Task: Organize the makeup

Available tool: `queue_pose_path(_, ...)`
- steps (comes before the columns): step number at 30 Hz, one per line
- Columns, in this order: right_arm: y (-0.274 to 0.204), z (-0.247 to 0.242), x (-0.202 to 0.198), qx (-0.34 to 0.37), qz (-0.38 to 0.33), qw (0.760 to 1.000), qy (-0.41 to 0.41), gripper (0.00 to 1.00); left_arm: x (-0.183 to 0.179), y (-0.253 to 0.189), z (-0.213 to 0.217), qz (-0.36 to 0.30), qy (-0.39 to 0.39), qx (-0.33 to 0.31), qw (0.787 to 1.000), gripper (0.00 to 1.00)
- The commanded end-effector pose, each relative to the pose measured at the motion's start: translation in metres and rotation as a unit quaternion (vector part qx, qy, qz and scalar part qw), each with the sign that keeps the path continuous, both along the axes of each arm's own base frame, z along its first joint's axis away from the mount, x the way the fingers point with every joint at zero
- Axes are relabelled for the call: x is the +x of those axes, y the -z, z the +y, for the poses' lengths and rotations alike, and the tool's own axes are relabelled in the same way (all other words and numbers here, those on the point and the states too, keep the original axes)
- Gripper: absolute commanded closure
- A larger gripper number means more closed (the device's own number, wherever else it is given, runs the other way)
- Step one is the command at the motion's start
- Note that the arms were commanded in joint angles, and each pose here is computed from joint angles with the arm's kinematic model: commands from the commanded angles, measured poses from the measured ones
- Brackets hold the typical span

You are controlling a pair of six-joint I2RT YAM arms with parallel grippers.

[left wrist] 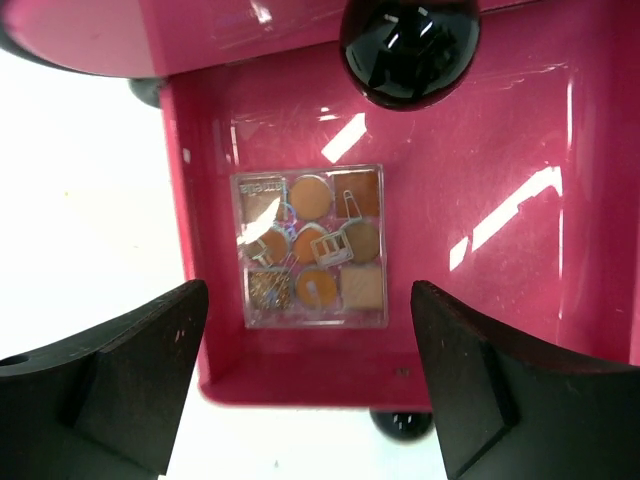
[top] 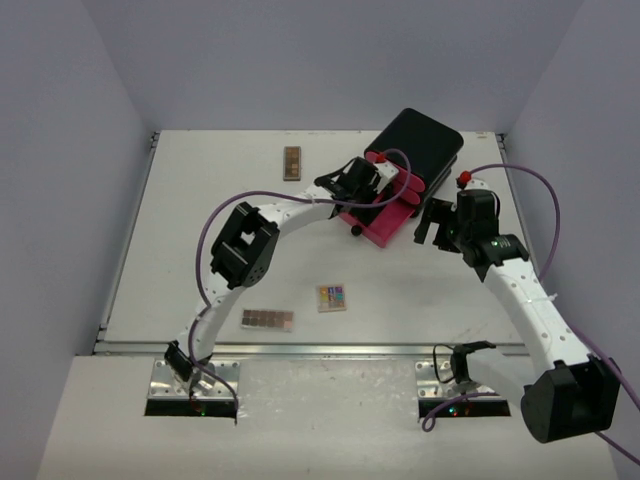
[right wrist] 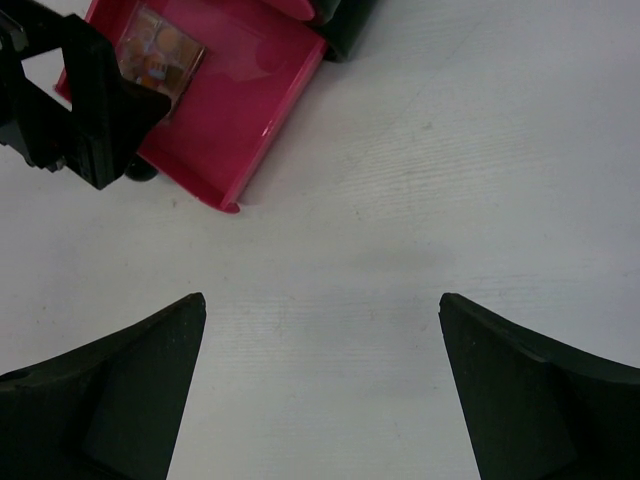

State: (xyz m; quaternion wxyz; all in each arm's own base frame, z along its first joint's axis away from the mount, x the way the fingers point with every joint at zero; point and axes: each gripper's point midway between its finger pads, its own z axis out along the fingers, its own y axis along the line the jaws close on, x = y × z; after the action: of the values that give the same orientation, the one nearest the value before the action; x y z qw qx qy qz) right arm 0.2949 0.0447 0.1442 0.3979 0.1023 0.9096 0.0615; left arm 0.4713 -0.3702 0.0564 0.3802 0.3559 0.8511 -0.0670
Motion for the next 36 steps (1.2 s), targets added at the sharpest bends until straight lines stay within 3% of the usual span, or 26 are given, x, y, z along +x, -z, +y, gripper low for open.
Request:
queue_pose_path(1,-0.024,0.022,-0.004,0.035,-0.02,0.997,-0.066,0.01,-0.019,-0.086,0.023,-0.045,-0.004,-0.013,0.999,0.2)
queue_pose_path(3,-0.027,0.033,-0.006,0.054,-0.014,0.994,-0.092,0.01,-0.035,-0.075,0.042,-0.033,-0.01,0.011,0.999,0.2)
queue_pose_path(8,-0.024,0.064,-0.011,0.074,0.009,0.989,-0.127,0.03,-0.058,-0.106,0.09,-0.048,-0.032,0.037,0.998,0.19)
queue_pose_path(12,-0.019,0.106,-0.008,0.048,0.027,0.987,-0.151,0.03,-0.057,-0.121,0.133,-0.042,-0.064,0.009,0.997,0.18)
queue_pose_path(17,0.025,0.161,-0.023,-0.002,0.096,0.982,-0.162,0.02,-0.056,-0.126,0.229,-0.01,-0.152,-0.029,0.988,0.19)
queue_pose_path(21,0.049,0.204,-0.038,-0.031,0.128,0.974,-0.185,0.01,-0.07,-0.136,0.289,-0.07,-0.194,-0.037,0.978,0.17)
queue_pose_path(24,0.071,0.225,-0.049,-0.062,0.16,0.966,-0.195,0.01,-0.087,-0.115,0.329,-0.061,-0.222,-0.024,0.973,0.16)
queue_pose_path(32,0.127,0.254,-0.082,-0.089,0.227,0.941,-0.235,0.01,-0.107,-0.067,0.361,-0.034,-0.249,-0.032,0.967,0.16)
queue_pose_path(36,0.142,0.236,-0.082,-0.126,0.235,0.942,-0.205,0.01,-0.11,-0.053,0.355,-0.016,-0.246,-0.048,0.968,0.16)
